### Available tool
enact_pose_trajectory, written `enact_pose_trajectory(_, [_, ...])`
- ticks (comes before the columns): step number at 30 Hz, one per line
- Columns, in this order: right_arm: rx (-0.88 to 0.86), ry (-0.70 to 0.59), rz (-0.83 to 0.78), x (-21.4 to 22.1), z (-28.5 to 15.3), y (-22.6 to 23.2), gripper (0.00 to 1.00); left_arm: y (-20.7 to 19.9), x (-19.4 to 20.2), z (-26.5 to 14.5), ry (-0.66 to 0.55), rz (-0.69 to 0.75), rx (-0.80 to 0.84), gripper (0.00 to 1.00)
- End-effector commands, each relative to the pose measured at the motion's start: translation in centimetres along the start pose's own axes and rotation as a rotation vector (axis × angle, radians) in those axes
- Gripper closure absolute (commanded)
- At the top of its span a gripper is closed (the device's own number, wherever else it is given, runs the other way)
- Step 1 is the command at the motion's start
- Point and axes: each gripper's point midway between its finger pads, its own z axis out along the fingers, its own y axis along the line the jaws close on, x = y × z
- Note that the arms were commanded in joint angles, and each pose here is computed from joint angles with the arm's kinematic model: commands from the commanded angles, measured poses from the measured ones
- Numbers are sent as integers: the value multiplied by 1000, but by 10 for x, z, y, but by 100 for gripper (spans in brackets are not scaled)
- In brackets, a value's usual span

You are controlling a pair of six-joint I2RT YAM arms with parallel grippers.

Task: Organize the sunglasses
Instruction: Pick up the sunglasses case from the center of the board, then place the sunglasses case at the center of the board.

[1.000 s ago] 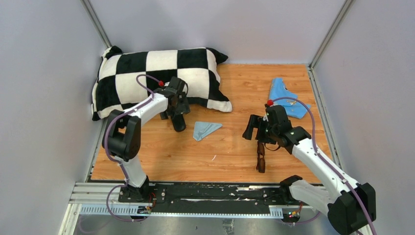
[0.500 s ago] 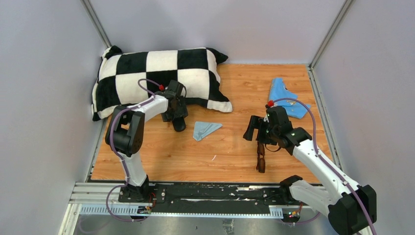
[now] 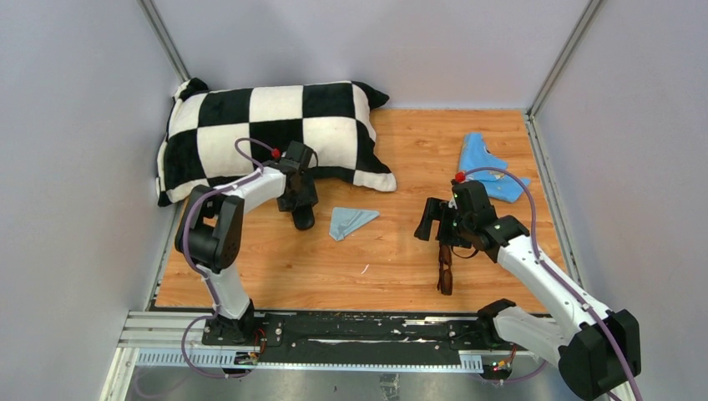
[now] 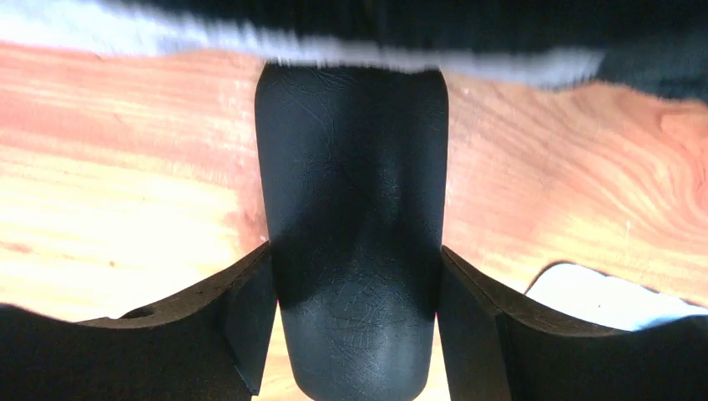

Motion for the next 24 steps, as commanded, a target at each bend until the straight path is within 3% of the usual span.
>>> enact_pose_trajectory(1, [6, 6, 1, 3, -4, -3, 7, -5, 7, -24, -16, 36, 33, 37])
enact_pose_trajectory(7, [8, 6, 3, 3, -4, -3, 7, -24, 29, -61, -43, 150, 91, 37])
enact_pose_trajectory(15, [94, -53, -16, -6, -13, -19, 7, -57, 81, -102, -59, 412, 205, 37])
enact_pose_trajectory(24, [252, -187, 5, -21, -38, -61, 6, -122, 151, -117, -27, 736, 305, 37])
